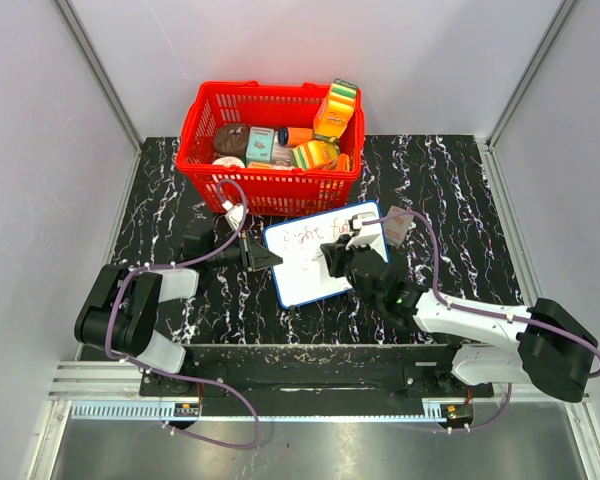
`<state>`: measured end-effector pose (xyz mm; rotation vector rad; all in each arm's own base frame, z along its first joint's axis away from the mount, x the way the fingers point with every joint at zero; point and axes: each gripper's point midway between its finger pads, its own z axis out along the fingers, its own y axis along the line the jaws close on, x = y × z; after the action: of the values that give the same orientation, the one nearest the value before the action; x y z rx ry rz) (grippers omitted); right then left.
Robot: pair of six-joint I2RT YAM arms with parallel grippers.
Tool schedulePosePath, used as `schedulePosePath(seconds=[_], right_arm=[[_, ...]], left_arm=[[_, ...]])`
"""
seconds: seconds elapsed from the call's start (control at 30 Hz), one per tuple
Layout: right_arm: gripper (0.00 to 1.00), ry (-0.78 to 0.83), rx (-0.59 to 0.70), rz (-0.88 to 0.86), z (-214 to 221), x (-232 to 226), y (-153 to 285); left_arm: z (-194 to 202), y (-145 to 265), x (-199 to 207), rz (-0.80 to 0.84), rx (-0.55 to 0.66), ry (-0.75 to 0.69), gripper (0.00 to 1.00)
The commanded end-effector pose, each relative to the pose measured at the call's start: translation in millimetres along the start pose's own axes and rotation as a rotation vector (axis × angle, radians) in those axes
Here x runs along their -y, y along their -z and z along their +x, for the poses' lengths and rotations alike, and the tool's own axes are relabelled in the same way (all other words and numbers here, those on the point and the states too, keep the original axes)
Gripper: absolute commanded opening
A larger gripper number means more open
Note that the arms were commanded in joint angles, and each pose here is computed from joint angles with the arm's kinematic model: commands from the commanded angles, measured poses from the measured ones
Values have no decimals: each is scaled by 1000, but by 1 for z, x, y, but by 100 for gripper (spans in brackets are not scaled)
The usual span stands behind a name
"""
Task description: Write a sentence on the whiteboard
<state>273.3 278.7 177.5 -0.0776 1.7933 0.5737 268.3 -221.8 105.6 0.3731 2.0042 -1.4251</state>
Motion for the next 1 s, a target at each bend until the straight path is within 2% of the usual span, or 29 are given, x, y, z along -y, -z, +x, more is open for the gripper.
schedulePosePath(seconds=[0.0, 0.5, 0.97], right_arm=[[0, -49, 63, 12, -20, -1, 0], [0, -51, 69, 47, -16, 7, -1], [0, -45, 14, -18, -1, -3, 0]], left_arm=[[-5, -3, -17, -88, 25, -82, 0], [-6, -3, -18, -90, 25, -84, 0], [-5, -3, -18, -90, 24, -83, 0]])
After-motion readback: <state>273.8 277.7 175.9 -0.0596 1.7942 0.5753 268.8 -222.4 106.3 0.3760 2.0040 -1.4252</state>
